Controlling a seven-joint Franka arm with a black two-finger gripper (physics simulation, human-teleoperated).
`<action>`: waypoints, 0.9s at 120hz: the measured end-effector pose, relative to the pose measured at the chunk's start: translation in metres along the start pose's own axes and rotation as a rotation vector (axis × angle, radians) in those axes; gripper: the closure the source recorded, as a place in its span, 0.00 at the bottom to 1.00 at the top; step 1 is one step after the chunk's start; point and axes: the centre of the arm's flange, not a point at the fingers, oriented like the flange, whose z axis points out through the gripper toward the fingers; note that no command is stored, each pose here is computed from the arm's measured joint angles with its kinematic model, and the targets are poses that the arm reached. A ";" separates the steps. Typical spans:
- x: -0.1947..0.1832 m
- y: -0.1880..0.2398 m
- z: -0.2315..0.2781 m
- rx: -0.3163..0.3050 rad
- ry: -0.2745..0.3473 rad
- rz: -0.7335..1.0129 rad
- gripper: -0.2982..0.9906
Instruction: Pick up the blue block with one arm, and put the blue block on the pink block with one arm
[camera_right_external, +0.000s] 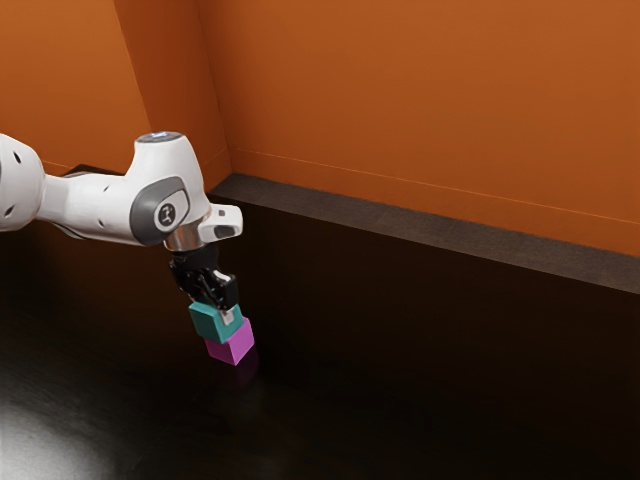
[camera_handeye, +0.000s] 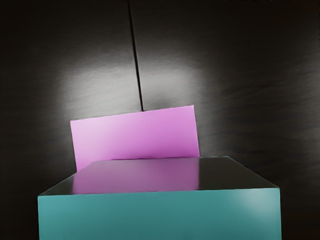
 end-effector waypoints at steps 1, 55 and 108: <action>0.000 0.000 0.000 0.000 0.000 0.000 0.46; 0.005 -0.013 0.001 -0.002 0.024 -0.003 0.46; 0.011 -0.013 0.004 -0.001 0.038 0.004 0.46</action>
